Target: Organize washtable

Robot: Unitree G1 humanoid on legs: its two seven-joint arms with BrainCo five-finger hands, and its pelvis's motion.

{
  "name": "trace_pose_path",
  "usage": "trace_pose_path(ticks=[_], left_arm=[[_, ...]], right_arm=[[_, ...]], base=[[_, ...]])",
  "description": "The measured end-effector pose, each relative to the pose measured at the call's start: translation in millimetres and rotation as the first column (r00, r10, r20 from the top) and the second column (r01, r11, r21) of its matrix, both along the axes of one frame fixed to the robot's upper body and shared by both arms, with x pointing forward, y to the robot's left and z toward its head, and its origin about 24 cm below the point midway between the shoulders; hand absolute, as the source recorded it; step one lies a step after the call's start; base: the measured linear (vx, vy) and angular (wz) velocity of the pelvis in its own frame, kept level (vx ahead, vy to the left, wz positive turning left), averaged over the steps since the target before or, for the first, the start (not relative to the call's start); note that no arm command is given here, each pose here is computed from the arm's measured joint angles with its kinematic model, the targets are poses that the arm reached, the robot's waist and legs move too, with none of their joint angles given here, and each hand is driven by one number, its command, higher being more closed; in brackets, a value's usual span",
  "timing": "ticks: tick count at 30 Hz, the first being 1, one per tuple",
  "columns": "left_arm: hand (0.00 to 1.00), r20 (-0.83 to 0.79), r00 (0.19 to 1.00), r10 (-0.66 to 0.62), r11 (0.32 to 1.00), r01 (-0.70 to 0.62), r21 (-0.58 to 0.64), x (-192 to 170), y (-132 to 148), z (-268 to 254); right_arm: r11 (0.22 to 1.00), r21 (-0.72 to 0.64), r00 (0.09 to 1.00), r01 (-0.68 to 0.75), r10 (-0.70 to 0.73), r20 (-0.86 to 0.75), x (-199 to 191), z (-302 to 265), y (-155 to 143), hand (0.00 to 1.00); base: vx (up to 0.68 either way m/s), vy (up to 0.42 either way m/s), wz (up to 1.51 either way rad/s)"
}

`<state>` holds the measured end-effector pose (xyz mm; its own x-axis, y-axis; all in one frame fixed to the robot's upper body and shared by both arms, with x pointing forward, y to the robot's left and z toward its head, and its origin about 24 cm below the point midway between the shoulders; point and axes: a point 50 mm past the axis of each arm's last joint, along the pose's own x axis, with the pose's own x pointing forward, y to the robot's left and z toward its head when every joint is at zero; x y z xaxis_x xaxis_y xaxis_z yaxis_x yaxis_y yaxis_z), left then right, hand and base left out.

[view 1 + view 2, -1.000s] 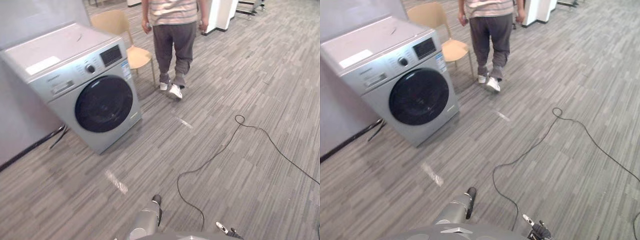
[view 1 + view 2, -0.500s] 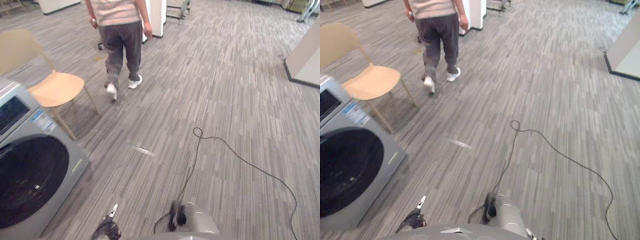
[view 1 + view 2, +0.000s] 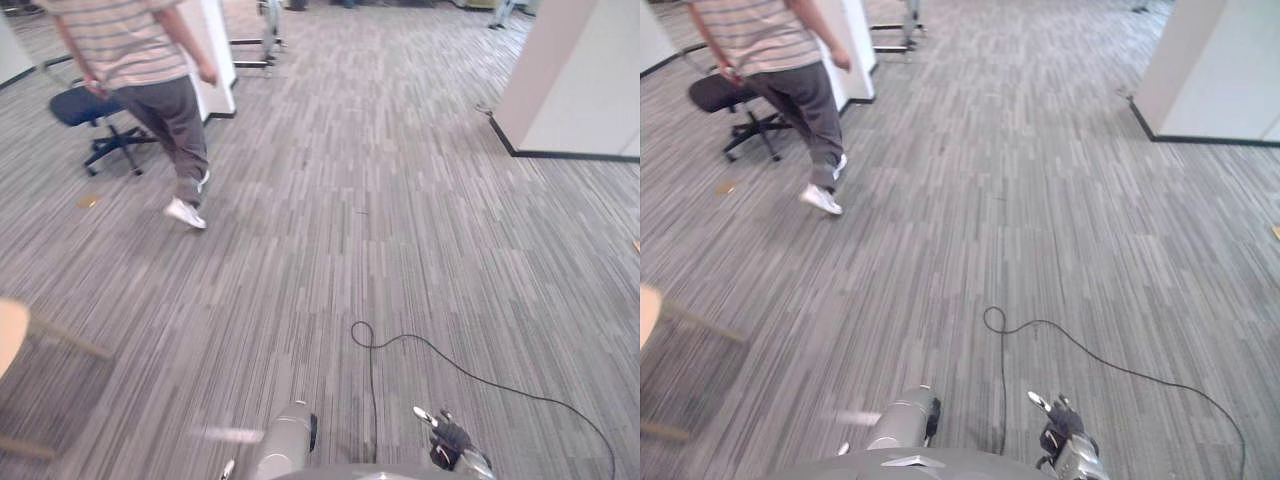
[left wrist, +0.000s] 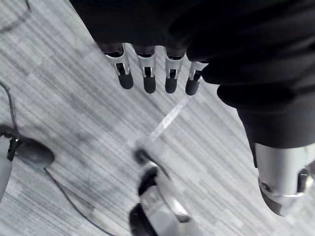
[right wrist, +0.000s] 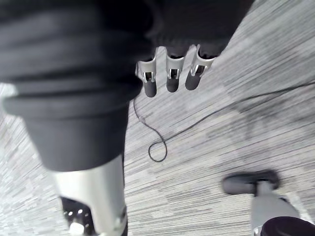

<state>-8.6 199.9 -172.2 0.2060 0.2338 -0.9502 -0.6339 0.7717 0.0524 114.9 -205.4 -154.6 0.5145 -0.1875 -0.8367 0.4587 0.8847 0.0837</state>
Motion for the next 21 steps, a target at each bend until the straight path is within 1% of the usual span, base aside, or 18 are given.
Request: trace_pose_path(ticks=[1, 2, 3, 4, 5, 6, 7, 10, 12, 13, 14, 15, 16, 18, 19, 21], left_arm=[[0.00, -0.038, 0.999, 0.010, 1.000, -0.010, -0.010, -11, -3, -1], [0.00, -0.076, 0.997, 0.027, 1.000, -0.027, -0.009, -23, -2, -1], [0.00, -0.088, 0.995, 0.035, 0.999, -0.035, 0.002, -28, 3, 0], [0.00, -0.089, 0.995, 0.039, 0.999, -0.036, 0.037, -26, 17, 2], [0.00, -0.075, 0.997, 0.032, 0.999, -0.029, 0.042, -20, 20, 2], [0.00, -0.040, 0.999, -0.003, 0.999, 0.005, 0.052, -5, 24, 3], [0.00, -0.018, 1.000, -0.020, 0.998, 0.021, 0.051, 3, 22, 3], [0.00, 0.129, 0.984, -0.124, 0.992, 0.118, 0.052, 62, 12, 5], [0.00, 0.199, 0.968, -0.153, 0.988, 0.145, 0.058, 86, 7, 9], [0.00, 0.244, 0.955, -0.172, 0.985, 0.165, 0.049, 102, -2, 12], [0.00, 0.255, 0.953, -0.165, 0.986, 0.161, 0.037, 104, -8, 12], [0.00, 0.254, 0.954, -0.161, 0.987, 0.158, 0.034, 103, -9, 11], [0.00, 0.234, 0.962, -0.145, 0.989, 0.150, -0.005, 94, -22, 8], [0.00, 0.249, 0.962, -0.108, 0.993, 0.114, -0.011, 99, -23, 9], [0.00, 0.242, 0.967, -0.075, 0.997, 0.080, -0.010, 95, -21, 8], [0.00, 0.217, 0.973, -0.072, 0.997, 0.074, 0.001, 87, -15, 7]], right_arm=[[1.000, 0.002, 1.000, 0.004, -0.004, -0.020, -7, -2, 0, 0.00], [1.000, 0.014, 0.998, 0.025, -0.024, -0.060, -23, -7, 2, 0.00], [0.999, 0.019, 0.995, 0.042, -0.041, -0.086, -34, -9, 3, 0.00], [0.995, 0.031, 0.984, 0.099, -0.094, -0.152, -56, -14, 3, 0.00], [0.992, 0.031, 0.975, 0.126, -0.118, -0.191, -69, -16, 1, 0.00], [0.987, 0.035, 0.963, 0.156, -0.145, -0.227, -80, -18, 0, 0.00], [0.984, 0.024, 0.958, 0.175, -0.165, -0.236, -86, -18, -4, 0.00], [0.979, -0.004, 0.946, 0.205, -0.200, -0.255, -105, -16, -12, 0.00], [0.977, 0.005, 0.938, 0.213, -0.204, -0.279, -114, -17, -7, 0.00], [0.977, 0.007, 0.934, 0.212, -0.201, -0.297, -121, -17, -4, 0.00], [0.973, 0.007, 0.927, 0.231, -0.217, -0.307, -127, -17, -4, 0.00], [0.972, 0.001, 0.923, 0.237, -0.224, -0.313, -129, -17, -5, 0.00], [0.973, -0.015, 0.915, 0.228, -0.220, -0.338, -136, -16, -12, 0.00], [0.975, -0.024, 0.918, 0.221, -0.217, -0.331, -132, -15, -16, 0.00], [0.979, -0.044, 0.928, 0.200, -0.204, -0.312, -127, -13, -24, 0.00], [0.977, -0.044, 0.939, 0.208, -0.212, -0.270, -113, -13, -25, 0.00]], base=[[0.55, 0.287, -1.00], [0.72, 0.176, -0.54], [1.03, 0.077, -0.04], [0.91, -0.024, 0.22], [1.01, -0.005, 0.40], [0.77, -0.009, 0.31], [0.85, 0.001, 0.26], [0.66, -0.042, 0.30], [0.20, -0.027, 0.58], [0.16, -0.099, 0.47], [0.38, -0.215, 0.41], [0.89, -0.392, 0.76], [0.78, -0.357, 0.79], [0.70, -0.327, 0.39], [0.49, -0.274, -0.14], [0.36, -0.230, -0.40]])
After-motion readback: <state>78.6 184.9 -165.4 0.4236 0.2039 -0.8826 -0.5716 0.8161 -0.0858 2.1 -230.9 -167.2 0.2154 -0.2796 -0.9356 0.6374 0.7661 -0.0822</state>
